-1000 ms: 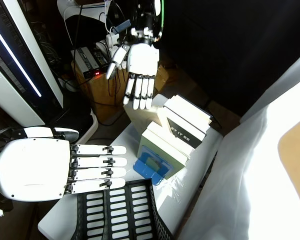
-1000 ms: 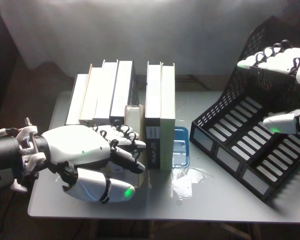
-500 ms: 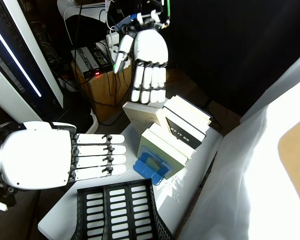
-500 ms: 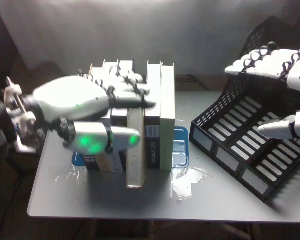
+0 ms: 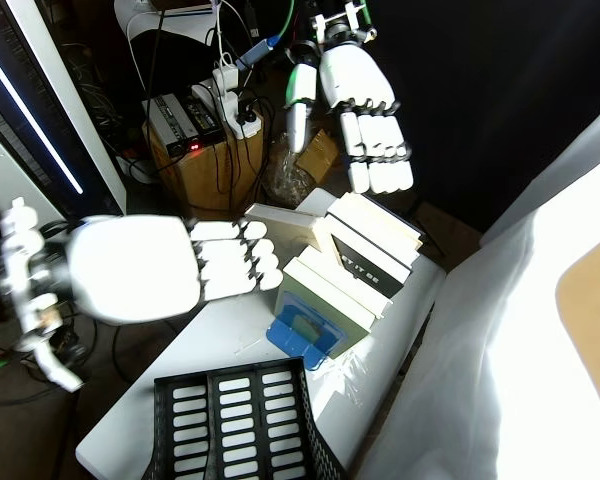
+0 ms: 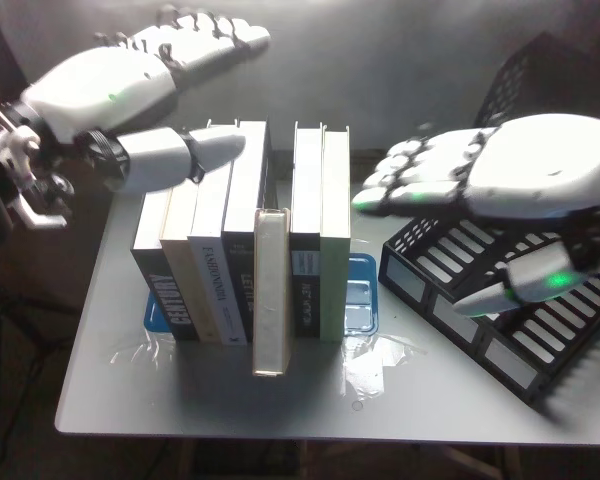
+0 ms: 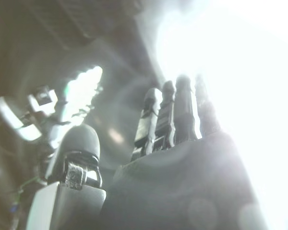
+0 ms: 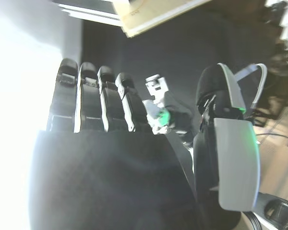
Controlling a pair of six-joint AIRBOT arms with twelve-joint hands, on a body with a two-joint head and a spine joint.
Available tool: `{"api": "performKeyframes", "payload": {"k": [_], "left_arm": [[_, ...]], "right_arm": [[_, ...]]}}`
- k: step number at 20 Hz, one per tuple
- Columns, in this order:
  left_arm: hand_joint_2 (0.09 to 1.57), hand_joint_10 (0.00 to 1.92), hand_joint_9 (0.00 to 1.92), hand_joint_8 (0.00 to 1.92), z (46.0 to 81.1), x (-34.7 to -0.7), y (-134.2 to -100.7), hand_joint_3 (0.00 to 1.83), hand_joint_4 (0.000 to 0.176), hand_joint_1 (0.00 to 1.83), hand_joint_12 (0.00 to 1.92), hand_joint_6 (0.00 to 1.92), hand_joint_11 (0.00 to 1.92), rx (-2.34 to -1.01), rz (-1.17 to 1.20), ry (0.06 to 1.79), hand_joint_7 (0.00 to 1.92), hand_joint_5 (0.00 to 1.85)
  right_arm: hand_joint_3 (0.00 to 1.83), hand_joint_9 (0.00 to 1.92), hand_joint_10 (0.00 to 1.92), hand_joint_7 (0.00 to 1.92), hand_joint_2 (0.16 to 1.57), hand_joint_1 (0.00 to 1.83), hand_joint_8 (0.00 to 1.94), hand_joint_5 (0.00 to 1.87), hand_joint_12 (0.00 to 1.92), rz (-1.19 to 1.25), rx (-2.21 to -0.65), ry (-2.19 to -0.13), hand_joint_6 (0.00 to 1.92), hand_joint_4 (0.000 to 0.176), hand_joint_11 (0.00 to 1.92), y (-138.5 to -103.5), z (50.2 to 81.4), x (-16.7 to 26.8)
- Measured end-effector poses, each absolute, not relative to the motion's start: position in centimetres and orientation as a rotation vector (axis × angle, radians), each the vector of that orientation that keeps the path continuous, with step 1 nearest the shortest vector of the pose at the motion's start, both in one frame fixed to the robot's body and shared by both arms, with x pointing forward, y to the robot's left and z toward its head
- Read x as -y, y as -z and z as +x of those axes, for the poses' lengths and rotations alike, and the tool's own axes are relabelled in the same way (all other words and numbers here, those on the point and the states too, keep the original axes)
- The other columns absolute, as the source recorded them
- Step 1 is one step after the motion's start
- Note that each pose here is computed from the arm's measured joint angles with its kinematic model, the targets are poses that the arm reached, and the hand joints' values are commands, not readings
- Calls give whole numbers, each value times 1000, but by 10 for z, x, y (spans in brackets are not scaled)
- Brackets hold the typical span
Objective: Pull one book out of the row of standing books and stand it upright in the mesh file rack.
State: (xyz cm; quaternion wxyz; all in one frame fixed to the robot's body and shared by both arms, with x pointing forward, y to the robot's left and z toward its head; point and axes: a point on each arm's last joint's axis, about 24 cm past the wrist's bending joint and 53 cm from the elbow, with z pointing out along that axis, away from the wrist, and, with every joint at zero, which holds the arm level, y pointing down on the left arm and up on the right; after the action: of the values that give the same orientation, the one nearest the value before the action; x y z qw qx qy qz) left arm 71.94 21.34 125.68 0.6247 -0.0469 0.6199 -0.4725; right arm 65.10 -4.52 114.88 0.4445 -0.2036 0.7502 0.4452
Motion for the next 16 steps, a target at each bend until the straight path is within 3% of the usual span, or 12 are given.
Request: {"api": "performKeyframes", "payload": {"k": [5,10,12,13,14,15,16], "left_arm": [[1420,7,16,25,719,-214,-1266,0,0,323,0,31,0,-1380,-106,1105,119,142],[1393,18,40,18,721,-216,-1268,0,0,355,0,29,0,-1368,-119,1110,141,159],[1385,16,35,11,720,-214,-1268,0,0,375,0,29,0,-1367,-114,1112,135,166],[1383,11,24,7,720,-215,-1269,0,0,391,0,27,0,-1362,-116,1115,129,167],[1388,8,15,2,721,-217,-1270,0,0,383,0,23,0,-1361,-118,1110,119,164],[1392,5,8,1,722,-219,-1270,0,3,364,0,20,0,-1358,-125,1110,106,160],[1396,3,3,3,722,-220,-1271,0,3,363,0,20,0,-1355,-130,1110,108,164]], "right_arm": [[0,0,0,0,1099,629,0,0,0,-721,-1848,-1137,0,0,0,-1147,639,-15],[7,0,0,0,1145,545,0,0,0,-892,-1829,-1070,0,0,0,-1132,636,-48],[13,0,0,0,1165,483,0,0,0,-956,-1808,-1044,0,17,0,-1130,634,-66],[23,0,0,0,1191,476,0,0,0,-990,-1801,-1036,0,40,0,-1126,631,-74],[20,0,0,0,1191,528,0,0,0,-1035,-1792,-1024,0,75,0,-1121,626,-82],[0,0,0,0,1121,765,0,0,0,-1063,-1784,-1013,0,53,0,-1118,623,-88],[0,0,0,0,1095,865,0,0,0,-1093,-1775,-998,0,44,0,-1113,621,-97]]}}
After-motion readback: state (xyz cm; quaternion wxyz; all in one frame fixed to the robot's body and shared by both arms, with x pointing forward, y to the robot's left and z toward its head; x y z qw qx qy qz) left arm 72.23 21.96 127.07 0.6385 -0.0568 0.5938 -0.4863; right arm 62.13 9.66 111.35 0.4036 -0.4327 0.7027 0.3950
